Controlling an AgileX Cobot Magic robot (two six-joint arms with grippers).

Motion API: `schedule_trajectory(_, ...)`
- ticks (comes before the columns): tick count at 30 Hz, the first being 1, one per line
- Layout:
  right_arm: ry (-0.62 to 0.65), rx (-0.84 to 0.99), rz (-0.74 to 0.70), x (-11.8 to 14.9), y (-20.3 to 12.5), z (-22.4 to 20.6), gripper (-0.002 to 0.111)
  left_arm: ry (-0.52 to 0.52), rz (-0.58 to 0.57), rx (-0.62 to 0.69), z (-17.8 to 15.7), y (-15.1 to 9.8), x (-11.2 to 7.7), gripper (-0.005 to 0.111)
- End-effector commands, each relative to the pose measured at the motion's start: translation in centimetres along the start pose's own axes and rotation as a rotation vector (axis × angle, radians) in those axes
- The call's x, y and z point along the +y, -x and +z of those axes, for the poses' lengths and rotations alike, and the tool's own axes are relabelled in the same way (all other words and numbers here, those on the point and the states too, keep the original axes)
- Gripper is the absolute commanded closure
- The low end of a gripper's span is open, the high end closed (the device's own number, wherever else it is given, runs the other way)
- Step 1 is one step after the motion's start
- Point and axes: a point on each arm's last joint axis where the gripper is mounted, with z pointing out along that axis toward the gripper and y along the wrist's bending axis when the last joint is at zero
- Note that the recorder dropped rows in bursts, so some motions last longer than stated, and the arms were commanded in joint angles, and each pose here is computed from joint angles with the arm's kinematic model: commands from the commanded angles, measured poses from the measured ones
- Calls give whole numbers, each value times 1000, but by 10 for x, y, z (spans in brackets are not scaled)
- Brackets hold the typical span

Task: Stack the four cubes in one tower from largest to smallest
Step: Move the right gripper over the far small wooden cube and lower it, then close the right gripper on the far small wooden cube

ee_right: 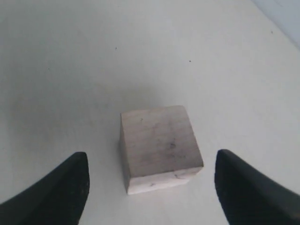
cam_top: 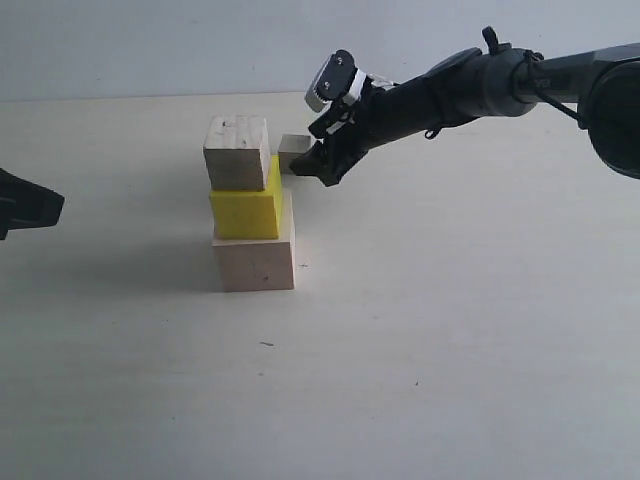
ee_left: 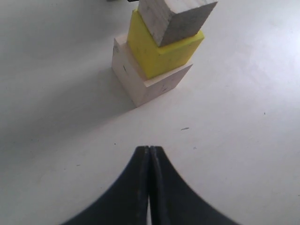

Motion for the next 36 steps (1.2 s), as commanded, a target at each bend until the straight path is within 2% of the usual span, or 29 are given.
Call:
schedule_trajectory(1, -32, -14, -14, -3, 4, 0, 38, 4, -4, 7, 1, -1, 1, 107)
schedule_trajectory(9, -34, -33, 15, -2, -2, 5, 39, 4, -4, 7, 1, -1, 1, 107)
schedule_trajectory(20, -27, -47, 21, 1, -5, 11, 49, 6, -3, 5, 1, 0, 1, 107)
schedule_trajectory(22, -16, -45, 47, 3, -4, 13, 72, 7, -2, 6, 1, 0, 1, 107)
schedule_trajectory(23, -12, -38, 51, 3, -3, 12, 79, 7, -2, 6, 1, 0, 1, 107)
schedule_trajectory(24, -4, -16, 60, 4, -3, 10, 92, 7, -2, 6, 1, 0, 1, 107)
schedule_trajectory(26, 5, 48, 58, 4, -1, 5, 108, 6, -2, 8, 1, -1, 1, 107)
schedule_trajectory(30, -40, 166, 131, -2, 12, -18, 108, 6, -2, 8, 1, -1, 1, 107)
schedule_trajectory(36, -80, 234, 181, -5, 46, -58, 108, 7, -2, 6, 1, 0, 1, 107)
